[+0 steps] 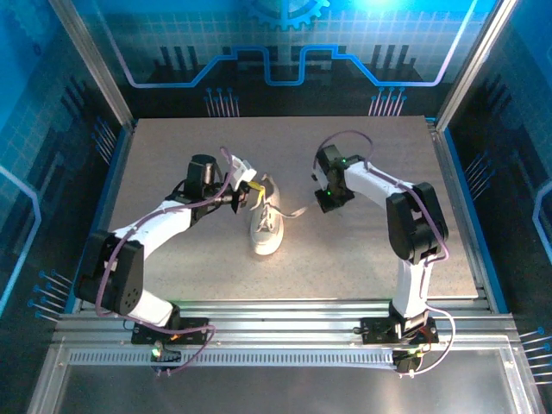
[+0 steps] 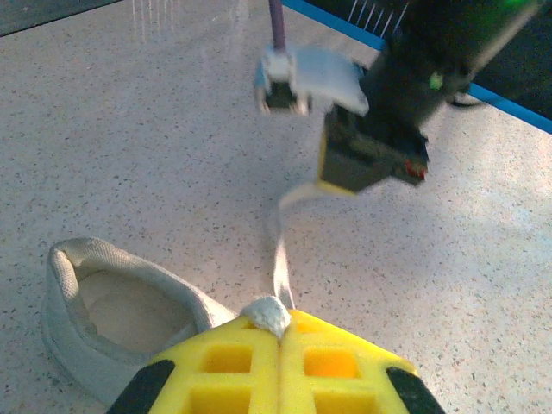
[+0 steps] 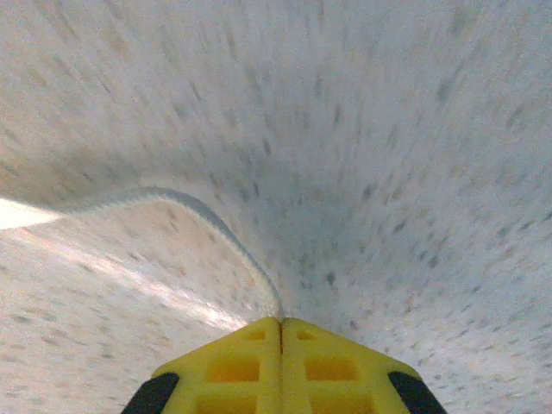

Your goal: Tie the shoes

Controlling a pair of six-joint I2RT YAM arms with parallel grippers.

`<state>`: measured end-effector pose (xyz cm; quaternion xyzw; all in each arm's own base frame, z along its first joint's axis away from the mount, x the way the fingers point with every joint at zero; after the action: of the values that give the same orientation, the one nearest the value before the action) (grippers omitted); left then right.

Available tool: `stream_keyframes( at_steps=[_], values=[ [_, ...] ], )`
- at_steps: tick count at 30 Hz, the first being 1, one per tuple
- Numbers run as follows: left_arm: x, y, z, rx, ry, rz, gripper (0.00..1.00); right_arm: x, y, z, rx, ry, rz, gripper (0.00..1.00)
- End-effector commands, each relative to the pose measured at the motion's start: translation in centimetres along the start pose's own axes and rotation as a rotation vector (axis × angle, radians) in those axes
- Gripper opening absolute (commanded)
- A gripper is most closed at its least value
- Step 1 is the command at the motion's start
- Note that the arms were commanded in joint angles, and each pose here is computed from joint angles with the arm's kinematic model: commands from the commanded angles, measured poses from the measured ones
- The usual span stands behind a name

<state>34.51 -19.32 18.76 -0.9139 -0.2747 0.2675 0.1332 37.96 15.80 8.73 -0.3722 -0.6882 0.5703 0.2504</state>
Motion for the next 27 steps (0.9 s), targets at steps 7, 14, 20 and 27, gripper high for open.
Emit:
stream_keyframes(
  at_steps=[7, 14, 20, 27],
  values=[
    [-3.0, -1.0, 0.9, -0.088, 0.077, 0.070, 0.00, 10.8, -12.9, -14.4, -0.525, -0.166, -0.267, 0.00],
    [-4.2, -1.8, 0.9, -0.156, 0.098, 0.095, 0.00, 20.8, -14.1, -19.3, -0.604, -0.203, -0.636, 0.01],
    [-3.9, -1.5, 0.8, -0.154, 0.084, 0.083, 0.00, 20.2, -14.7, -18.3, -0.610, -0.198, -0.596, 0.24],
    [-3.7, -1.4, 0.3, -0.166, 0.066, 0.076, 0.00, 15.2, -17.1, -16.3, -0.679, -0.126, -0.522, 0.49]
  ],
)
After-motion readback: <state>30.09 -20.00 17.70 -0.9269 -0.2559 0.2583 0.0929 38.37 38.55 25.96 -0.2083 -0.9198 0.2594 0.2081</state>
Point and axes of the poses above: each hand's point on the last joint's axis, 136 mm out from that joint toward the fingers, its own y axis out along the fingers, its own x axis along the line the jaws close on, z = x × y, the point moved 3 cm from there along -y, back along the fingers, and after that the axes turned 14 degrees about -y, right-handed, at the moved point
